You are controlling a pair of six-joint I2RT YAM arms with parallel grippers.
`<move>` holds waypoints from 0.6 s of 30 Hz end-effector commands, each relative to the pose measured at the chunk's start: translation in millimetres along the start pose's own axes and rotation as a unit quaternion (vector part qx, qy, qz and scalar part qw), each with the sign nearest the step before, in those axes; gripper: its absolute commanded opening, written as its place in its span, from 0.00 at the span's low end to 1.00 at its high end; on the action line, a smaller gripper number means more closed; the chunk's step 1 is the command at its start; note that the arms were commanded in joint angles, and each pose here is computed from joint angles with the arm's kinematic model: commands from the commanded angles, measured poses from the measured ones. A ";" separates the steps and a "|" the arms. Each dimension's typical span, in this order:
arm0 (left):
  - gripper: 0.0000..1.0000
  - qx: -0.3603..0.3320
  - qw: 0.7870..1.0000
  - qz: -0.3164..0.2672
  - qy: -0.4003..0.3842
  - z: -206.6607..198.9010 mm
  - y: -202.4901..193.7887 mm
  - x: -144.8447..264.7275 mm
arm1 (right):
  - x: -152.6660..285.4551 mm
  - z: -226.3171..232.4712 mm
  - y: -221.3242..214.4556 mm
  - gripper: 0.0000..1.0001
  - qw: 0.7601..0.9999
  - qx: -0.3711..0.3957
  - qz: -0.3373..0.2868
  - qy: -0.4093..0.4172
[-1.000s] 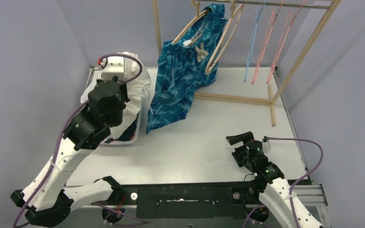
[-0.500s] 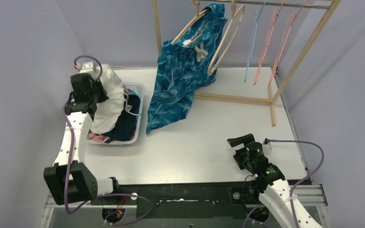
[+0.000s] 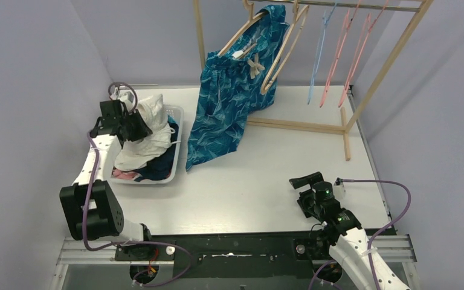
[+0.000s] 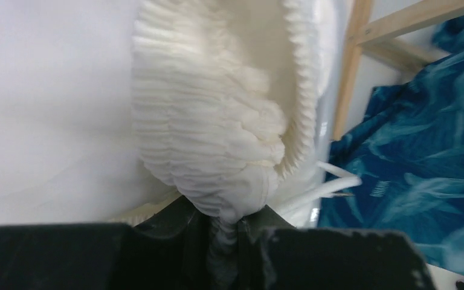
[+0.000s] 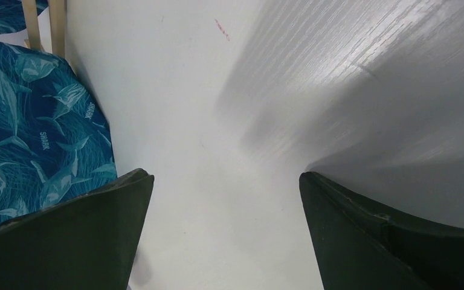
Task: Remove the shorts from the hanger
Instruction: Place the shorts in the basket.
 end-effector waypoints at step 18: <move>0.00 -0.095 0.967 -0.195 -0.130 -100.3 76.0 183.2 | -3.7 8.2 4.3 0.99 1.000 -0.004 -0.008 0.004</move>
Point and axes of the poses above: each gripper's point midway between its finger pads, its own x axis back along the fingers, its own z axis along the line the jaws close on, y = z × x, the point moved 6 cm from there along x, back along the fingers, and after that the axes turned 7 degrees about x, right-handed, at the moved point
